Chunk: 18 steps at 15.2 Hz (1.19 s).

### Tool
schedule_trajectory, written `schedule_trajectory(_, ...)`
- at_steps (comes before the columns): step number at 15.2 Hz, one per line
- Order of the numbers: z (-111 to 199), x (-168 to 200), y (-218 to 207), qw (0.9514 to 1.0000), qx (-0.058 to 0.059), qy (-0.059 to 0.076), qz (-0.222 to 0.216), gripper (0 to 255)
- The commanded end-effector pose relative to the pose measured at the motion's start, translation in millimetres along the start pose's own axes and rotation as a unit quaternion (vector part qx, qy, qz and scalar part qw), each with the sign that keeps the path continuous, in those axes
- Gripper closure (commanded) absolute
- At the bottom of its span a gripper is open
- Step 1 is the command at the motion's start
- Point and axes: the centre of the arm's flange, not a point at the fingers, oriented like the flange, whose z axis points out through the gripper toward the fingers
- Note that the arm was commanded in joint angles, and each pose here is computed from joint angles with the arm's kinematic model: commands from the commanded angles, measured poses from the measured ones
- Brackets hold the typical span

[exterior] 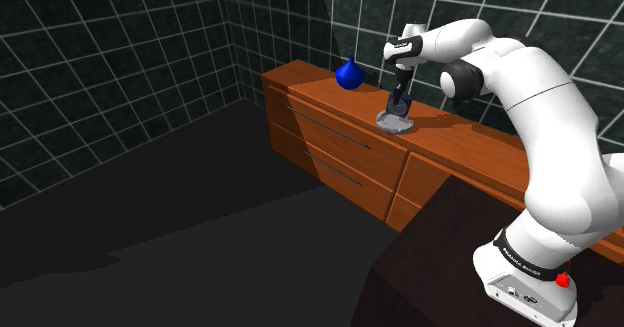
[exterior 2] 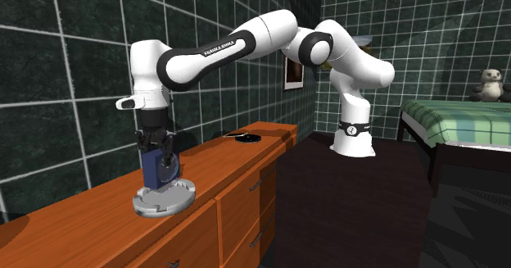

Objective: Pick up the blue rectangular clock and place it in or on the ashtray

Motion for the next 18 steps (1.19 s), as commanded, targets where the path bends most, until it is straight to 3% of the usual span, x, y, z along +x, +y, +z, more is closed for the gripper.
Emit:
schedule_trajectory(1,10.3,-0.2,-0.9,1.0,0.0,0.0,0.0,255)
schedule_trajectory(6,35.7,0.0,-1.2,1.0,0.0,0.0,0.0,255)
schedule_trajectory(13,35.7,0.1,-1.1,1.0,0.0,0.0,0.0,255)
schedule_trajectory(14,35.7,0.1,-1.1,1.0,0.0,0.0,0.0,0)
schedule_trajectory(18,35.8,0.1,-1.1,1.0,0.0,0.0,0.0,0)
